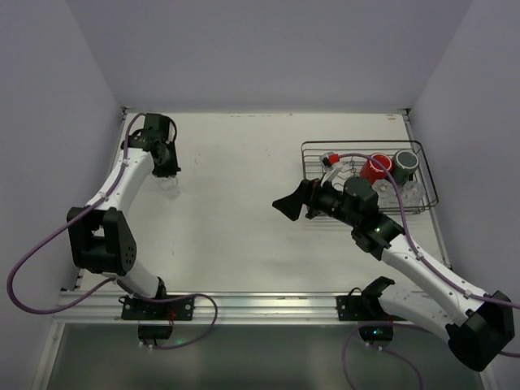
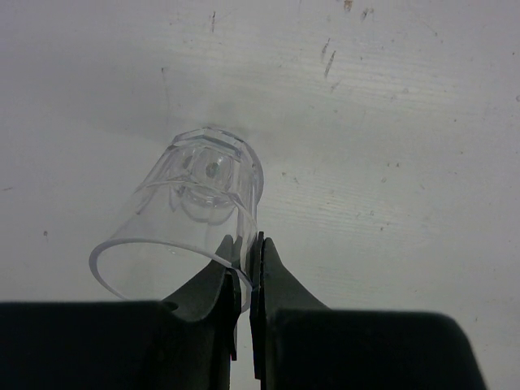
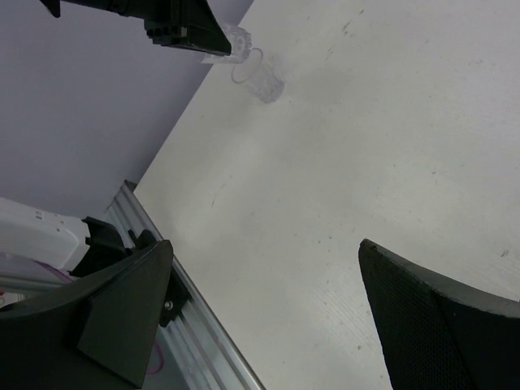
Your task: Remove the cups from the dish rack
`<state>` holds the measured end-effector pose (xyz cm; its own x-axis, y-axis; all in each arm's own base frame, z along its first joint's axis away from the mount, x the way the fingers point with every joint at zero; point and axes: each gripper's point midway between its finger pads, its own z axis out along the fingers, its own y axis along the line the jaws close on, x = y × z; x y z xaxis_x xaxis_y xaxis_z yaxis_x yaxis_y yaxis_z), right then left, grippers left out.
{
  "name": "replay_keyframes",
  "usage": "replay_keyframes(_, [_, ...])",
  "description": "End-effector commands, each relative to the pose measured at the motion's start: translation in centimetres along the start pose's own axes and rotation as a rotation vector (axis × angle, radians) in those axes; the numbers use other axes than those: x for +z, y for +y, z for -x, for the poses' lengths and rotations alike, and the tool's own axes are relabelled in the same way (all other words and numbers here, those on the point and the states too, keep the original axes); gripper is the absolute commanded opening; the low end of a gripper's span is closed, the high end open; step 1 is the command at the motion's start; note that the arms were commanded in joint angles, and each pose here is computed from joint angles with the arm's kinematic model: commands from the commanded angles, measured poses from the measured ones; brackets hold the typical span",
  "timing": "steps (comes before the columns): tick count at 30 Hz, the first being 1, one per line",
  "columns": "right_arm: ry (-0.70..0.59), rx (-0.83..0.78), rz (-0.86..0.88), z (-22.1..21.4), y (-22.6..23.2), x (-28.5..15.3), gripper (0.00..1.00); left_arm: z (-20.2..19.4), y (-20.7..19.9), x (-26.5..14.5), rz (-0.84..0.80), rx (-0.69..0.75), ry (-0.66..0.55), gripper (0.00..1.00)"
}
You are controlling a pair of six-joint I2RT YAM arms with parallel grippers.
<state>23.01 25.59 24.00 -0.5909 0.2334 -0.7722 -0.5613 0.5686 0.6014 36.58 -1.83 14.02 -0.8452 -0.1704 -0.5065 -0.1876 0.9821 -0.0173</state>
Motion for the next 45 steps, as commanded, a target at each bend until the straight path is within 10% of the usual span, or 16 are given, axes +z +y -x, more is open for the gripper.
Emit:
replay_keyframes(1, [-0.007, -0.018, 0.022, 0.0, 0.5, -0.3, 0.99, 0.1, 0.3, -0.5, 0.004, 0.046, 0.038, 0.00])
replay_keyframes(18, [0.010, 0.002, 0.021, -0.6, 0.0, 0.3, 0.99, -2.1, 0.4, 1.0, 0.011, 0.066, 0.133, 0.00])
replay_keyframes(37, [-0.021, -0.037, -0.058, 0.3, -1.1, -0.3, 0.99, -0.4, 0.9, 0.5, 0.053, 0.052, 0.084, 0.64])
replay_keyframes(45, [-0.064, -0.070, -0.322, 1.4, -5.0, -2.7, 0.89, 6.1, -4.1, -8.3, -0.249, 0.018, -0.278, 0.85])
